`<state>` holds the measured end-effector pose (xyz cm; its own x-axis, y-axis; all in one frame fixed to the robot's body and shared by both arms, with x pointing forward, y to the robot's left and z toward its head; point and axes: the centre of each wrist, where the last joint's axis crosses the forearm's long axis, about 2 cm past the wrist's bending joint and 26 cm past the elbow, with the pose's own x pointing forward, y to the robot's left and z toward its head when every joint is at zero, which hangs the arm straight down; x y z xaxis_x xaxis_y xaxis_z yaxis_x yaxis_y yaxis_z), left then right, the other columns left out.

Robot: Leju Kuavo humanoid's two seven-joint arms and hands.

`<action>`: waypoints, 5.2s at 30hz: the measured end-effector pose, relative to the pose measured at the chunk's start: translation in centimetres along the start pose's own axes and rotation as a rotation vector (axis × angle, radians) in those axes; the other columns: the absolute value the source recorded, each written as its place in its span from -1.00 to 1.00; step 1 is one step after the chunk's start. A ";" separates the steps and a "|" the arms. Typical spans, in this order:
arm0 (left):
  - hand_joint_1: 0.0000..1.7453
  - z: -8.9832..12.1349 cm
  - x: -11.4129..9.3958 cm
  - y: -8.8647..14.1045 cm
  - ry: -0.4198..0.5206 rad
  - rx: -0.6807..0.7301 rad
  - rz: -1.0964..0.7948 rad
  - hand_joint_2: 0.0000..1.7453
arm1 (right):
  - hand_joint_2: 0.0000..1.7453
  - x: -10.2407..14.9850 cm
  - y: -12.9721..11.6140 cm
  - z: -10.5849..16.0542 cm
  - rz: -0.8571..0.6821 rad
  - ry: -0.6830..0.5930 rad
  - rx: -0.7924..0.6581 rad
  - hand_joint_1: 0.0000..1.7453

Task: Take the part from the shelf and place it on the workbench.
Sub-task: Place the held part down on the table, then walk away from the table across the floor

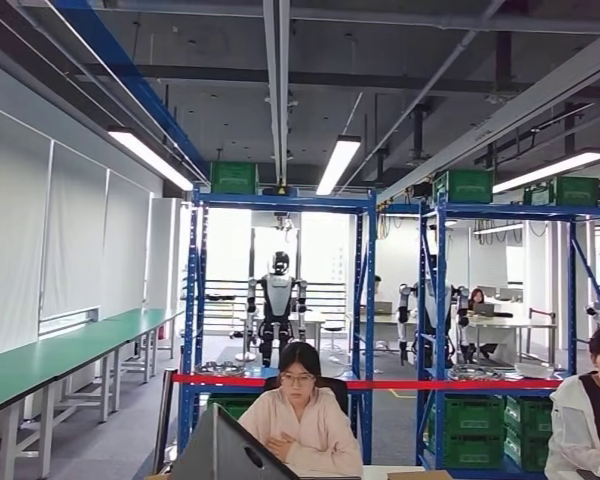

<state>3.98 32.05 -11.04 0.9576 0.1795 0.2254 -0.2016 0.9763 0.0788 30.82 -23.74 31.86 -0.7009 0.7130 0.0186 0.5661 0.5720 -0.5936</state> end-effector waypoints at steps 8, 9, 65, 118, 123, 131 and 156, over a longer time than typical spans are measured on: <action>-1.00 0.0 0.3 0.0 -0.063 -0.037 -0.051 1.00 | 1.00 -0.6 1.4 -2.7 0.178 -0.051 0.091 1.00; -1.00 0.0 0.3 0.0 -0.074 -0.043 -0.057 1.00 | 1.00 -0.5 2.3 -2.8 0.194 -0.060 0.128 1.00; -1.00 -0.1 0.0 0.4 -0.158 -0.127 -0.121 -1.00 | -1.00 -3.2 12.2 6.6 -0.831 0.194 0.325 -1.00; -1.00 0.1 -1.1 0.1 -0.132 -0.061 0.000 -1.00 | -1.00 5.5 1.3 5.7 -1.396 -0.226 -0.166 -1.00; -1.00 0.1 -1.3 0.1 -0.128 -0.059 0.009 -1.00 | -1.00 5.6 1.7 6.3 -1.418 -0.204 -0.163 -1.00; -1.00 0.2 -1.7 0.1 -0.121 -0.053 0.018 -1.00 | -1.00 5.7 2.1 7.1 -1.449 -0.170 -0.156 -1.00; -1.00 0.3 -2.6 -0.4 -0.118 -0.042 0.081 -1.00 | -1.00 7.1 9.0 24.0 -1.465 0.724 0.160 -1.00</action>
<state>1.46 31.19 -11.33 0.9071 0.2449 0.3423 -0.2661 0.9638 0.0157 20.52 -23.21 7.38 -0.2038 -0.3095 0.9288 -0.4377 0.8774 0.1963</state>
